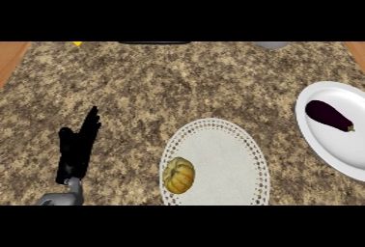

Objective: Pick the eggplant from the placemat and place it in the plate

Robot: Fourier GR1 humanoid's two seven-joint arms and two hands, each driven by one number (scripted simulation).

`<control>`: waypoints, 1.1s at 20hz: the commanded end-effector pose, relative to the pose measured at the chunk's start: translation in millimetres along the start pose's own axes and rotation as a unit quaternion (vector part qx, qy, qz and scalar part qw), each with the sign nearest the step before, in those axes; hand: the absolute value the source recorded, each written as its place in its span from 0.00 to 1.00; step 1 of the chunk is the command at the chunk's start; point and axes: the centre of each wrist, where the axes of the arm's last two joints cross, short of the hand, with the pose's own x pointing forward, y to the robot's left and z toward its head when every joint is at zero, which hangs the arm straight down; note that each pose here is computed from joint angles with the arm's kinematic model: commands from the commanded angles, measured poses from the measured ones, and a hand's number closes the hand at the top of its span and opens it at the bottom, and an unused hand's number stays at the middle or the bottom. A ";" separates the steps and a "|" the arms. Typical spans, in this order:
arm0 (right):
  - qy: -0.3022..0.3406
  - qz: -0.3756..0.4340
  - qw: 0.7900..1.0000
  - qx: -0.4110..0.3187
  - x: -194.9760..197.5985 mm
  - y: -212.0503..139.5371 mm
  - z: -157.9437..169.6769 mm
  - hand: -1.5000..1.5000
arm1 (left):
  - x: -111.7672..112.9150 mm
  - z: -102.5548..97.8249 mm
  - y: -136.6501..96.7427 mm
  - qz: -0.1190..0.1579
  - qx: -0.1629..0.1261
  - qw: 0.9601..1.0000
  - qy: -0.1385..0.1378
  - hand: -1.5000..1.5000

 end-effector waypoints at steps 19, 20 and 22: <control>0.030 0.056 0.997 -0.053 -18.7 -38.1 45.9 0.00 | 2.8 -8.2 -14.8 -0.004 -0.011 1.000 -0.006 0.50; 0.037 0.060 0.996 -0.056 -12.0 -51.5 49.5 0.00 | -2.7 -0.6 -8.4 0.001 0.001 1.000 0.005 0.50; 0.037 0.051 0.996 -0.063 -25.8 -44.8 63.3 0.00 | 14.2 -1.7 -2.3 0.001 -0.005 1.000 -0.008 0.50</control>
